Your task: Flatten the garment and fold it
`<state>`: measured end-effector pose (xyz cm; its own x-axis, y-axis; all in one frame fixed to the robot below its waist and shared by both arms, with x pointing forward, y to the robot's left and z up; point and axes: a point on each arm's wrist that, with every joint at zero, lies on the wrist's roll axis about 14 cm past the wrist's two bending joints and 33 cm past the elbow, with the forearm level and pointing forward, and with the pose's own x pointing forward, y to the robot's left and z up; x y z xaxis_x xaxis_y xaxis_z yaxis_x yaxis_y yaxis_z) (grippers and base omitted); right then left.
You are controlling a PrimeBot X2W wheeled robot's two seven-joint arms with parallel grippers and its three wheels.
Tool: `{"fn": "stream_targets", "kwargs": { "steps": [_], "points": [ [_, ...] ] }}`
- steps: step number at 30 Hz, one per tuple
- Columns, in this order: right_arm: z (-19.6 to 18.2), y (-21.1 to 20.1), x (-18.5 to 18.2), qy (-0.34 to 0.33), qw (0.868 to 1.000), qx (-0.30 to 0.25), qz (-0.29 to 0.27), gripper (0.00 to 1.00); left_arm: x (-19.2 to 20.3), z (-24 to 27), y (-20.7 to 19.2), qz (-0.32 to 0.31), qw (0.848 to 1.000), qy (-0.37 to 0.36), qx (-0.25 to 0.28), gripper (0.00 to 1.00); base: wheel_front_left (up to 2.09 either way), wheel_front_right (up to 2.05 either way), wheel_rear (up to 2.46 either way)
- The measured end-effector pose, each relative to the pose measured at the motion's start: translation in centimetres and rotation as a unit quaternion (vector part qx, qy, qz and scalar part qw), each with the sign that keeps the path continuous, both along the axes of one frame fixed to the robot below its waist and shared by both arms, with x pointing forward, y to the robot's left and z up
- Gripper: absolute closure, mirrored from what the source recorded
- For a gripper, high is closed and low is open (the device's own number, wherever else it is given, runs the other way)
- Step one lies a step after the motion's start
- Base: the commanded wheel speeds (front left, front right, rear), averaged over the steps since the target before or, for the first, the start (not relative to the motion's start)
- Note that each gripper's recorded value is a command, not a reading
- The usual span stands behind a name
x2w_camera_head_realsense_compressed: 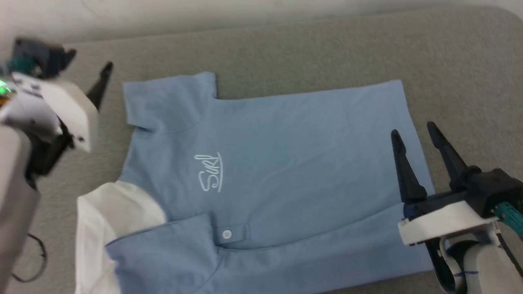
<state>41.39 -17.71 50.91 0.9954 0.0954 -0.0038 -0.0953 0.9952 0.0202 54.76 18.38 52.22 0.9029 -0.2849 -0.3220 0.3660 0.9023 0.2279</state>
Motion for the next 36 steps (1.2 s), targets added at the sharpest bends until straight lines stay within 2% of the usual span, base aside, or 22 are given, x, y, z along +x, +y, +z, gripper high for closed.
{"fn": "stream_targets", "kwargs": {
  "steps": [4,8,9,17,24,25,26,28,31,36],
  "points": [
    [-1.4,-1.0,0.0,0.017,1.000,0.001,-0.018,0.00,2.4,-4.1,-0.2,0.012,0.993,0.120,0.014,0.00,0.00,0.00,0.00],
    [-3.0,-2.5,-0.4,0.039,0.998,-0.005,-0.041,0.00,3.1,-8.0,-0.4,0.025,0.970,0.242,0.022,0.00,0.00,0.00,0.00],
    [-3.0,-2.5,-0.4,0.039,0.998,-0.005,-0.041,0.00,3.1,-8.0,-0.4,0.025,0.970,0.242,0.022,0.00,0.00,0.00,0.00],
    [-6.1,-4.7,-1.3,0.083,0.994,-0.015,-0.075,0.00,3.2,-13.3,-1.2,0.028,0.923,0.382,0.041,0.00,0.00,0.00,0.00],
    [-7.6,-5.5,-1.3,0.100,0.991,-0.013,-0.087,0.00,4.2,-15.0,-1.4,0.030,0.916,0.398,0.047,0.00,0.00,0.00,0.00],
    [-7.7,-5.5,-1.3,0.102,0.991,-0.014,-0.088,0.00,4.2,-15.1,-1.4,0.029,0.914,0.402,0.044,0.59,0.00,0.00,0.00],
    [-7.9,-5.6,-1.2,0.104,0.991,-0.014,-0.088,0.00,4.2,-15.1,-1.4,0.029,0.913,0.406,0.040,1.00,0.00,0.00,0.00],
    [-8.1,-5.6,-1.1,0.106,0.990,-0.014,-0.088,0.00,4.3,-15.0,-1.5,0.027,0.914,0.405,0.032,1.00,0.00,0.00,0.00],
    [-8.0,-5.7,-0.9,0.106,0.990,-0.016,-0.088,0.00,4.5,-14.6,-1.8,0.023,0.924,0.382,0.025,1.00,0.00,0.00,0.00],
    [-7.2,-5.9,-0.5,0.105,0.990,-0.030,-0.087,0.00,4.7,-13.1,-2.1,0.010,0.951,0.309,0.029,1.00,0.00,0.00,0.00]
  ]
}}
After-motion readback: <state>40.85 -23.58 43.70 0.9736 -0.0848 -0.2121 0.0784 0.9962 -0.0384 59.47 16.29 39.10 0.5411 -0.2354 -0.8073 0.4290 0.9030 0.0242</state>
